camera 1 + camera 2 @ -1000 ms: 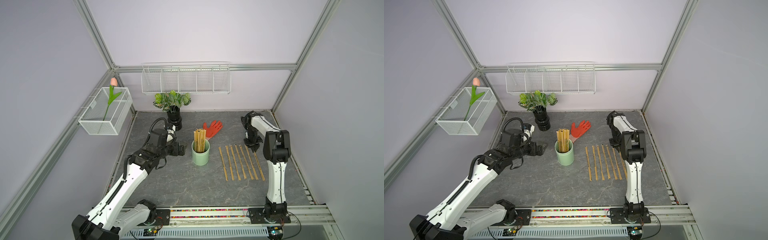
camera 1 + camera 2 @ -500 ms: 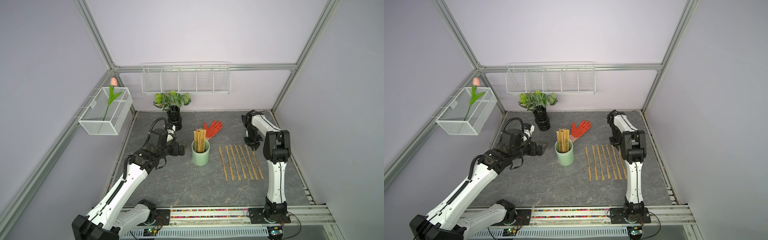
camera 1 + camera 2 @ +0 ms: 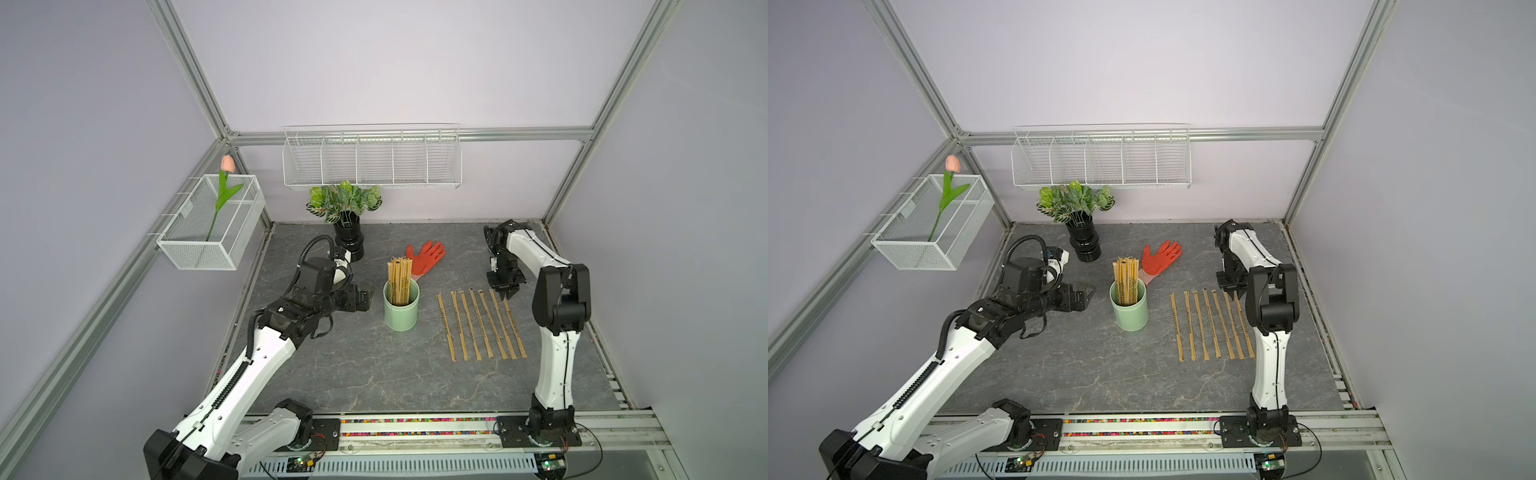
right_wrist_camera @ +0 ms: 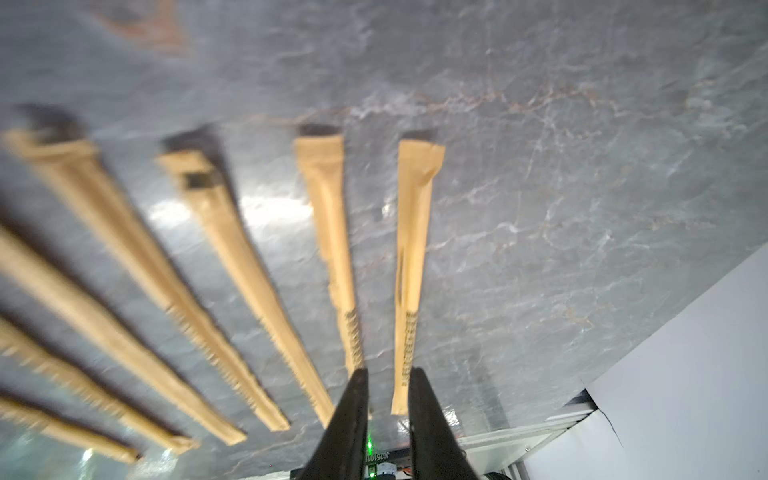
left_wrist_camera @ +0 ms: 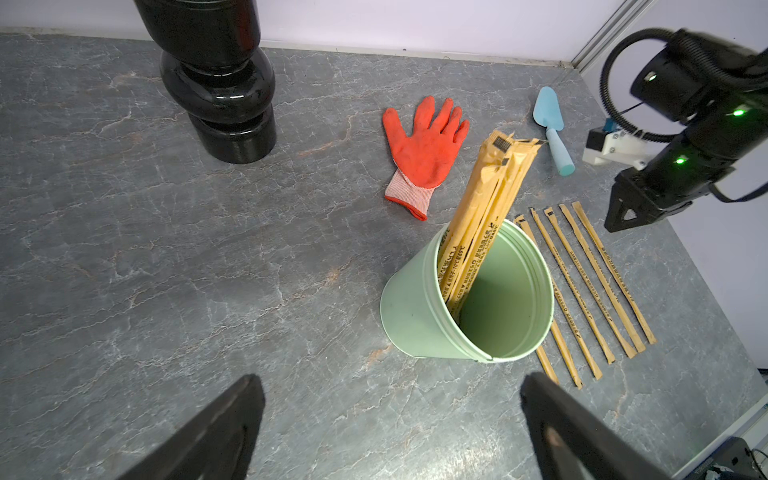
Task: Take the straws out of the storage container
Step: Place the straw at the center of the board, then pick up the straw from the container.
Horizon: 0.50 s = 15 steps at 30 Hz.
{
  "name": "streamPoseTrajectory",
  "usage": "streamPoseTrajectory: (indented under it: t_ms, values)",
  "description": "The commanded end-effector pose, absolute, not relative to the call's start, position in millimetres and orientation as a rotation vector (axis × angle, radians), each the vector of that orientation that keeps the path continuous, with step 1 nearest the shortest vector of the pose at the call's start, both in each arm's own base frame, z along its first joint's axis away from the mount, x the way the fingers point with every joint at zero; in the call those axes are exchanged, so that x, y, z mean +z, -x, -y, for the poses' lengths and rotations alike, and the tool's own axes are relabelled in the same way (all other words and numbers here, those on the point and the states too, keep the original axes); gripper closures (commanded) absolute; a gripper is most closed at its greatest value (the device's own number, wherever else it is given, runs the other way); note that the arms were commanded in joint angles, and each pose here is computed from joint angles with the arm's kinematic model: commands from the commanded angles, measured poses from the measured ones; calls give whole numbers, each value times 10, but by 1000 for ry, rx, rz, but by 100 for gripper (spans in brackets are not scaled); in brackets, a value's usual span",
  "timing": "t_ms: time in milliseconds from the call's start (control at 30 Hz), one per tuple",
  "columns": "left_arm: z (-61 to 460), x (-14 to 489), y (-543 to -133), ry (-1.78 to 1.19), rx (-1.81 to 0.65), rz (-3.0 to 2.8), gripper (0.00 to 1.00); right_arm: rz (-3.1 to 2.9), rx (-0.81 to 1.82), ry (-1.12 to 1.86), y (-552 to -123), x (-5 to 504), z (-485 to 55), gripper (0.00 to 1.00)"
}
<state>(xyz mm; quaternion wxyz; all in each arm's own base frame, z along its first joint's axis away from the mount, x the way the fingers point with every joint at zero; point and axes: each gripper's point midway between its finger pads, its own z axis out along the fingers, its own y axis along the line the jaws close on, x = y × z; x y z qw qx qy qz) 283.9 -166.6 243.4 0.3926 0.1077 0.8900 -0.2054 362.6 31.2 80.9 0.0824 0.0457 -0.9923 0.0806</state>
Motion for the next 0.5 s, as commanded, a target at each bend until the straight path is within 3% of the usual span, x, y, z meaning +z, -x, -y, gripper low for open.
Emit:
streamPoseTrajectory:
  t_ms: [0,467]
  values:
    - [1655,2470,-2837,-283,-504,-2253,0,3178,95,-253,-3608,1345,-775,76]
    - [1596,2520,-2838,-255,-480,-2233,0,3580,-680,-605,-3327,2549,-2508,70]
